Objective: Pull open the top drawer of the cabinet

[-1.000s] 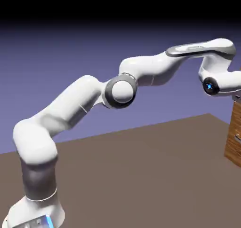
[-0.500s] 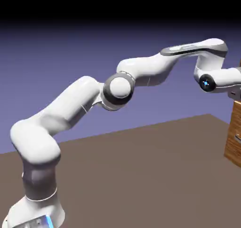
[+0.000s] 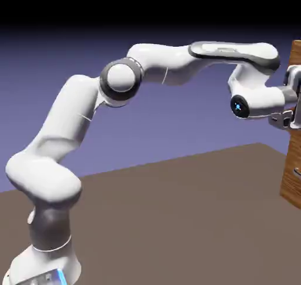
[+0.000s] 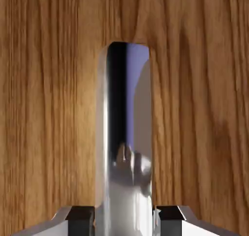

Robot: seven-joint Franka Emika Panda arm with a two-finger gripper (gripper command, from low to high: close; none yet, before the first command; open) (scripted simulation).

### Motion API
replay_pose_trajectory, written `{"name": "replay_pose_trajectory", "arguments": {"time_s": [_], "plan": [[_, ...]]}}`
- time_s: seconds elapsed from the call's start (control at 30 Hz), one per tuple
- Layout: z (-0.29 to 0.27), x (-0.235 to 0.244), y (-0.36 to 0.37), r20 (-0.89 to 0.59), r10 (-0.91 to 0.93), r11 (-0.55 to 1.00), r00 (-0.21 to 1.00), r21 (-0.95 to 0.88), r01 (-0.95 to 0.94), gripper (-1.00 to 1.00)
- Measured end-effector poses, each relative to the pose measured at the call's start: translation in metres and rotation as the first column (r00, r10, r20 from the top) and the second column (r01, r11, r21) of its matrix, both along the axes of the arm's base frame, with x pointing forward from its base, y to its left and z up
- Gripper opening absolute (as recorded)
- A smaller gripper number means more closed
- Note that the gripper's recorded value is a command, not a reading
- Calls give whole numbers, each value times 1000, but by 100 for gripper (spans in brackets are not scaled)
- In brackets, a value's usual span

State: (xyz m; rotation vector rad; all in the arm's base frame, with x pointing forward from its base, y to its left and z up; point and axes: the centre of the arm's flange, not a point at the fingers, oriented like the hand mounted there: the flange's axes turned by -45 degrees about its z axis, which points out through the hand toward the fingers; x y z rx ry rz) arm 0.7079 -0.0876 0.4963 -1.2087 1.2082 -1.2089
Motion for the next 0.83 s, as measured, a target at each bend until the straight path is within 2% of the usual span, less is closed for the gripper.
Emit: {"name": "replay_pose_trajectory", "arguments": {"time_s": [0.7,0.73,0.83], "plan": [[0,-169,0,0,0,1000,1000,0,0,-100],[0,-178,0,0,0,1000,1000,0,0,100],[0,-180,0,0,1,1000,1000,3,-1,100]]}}
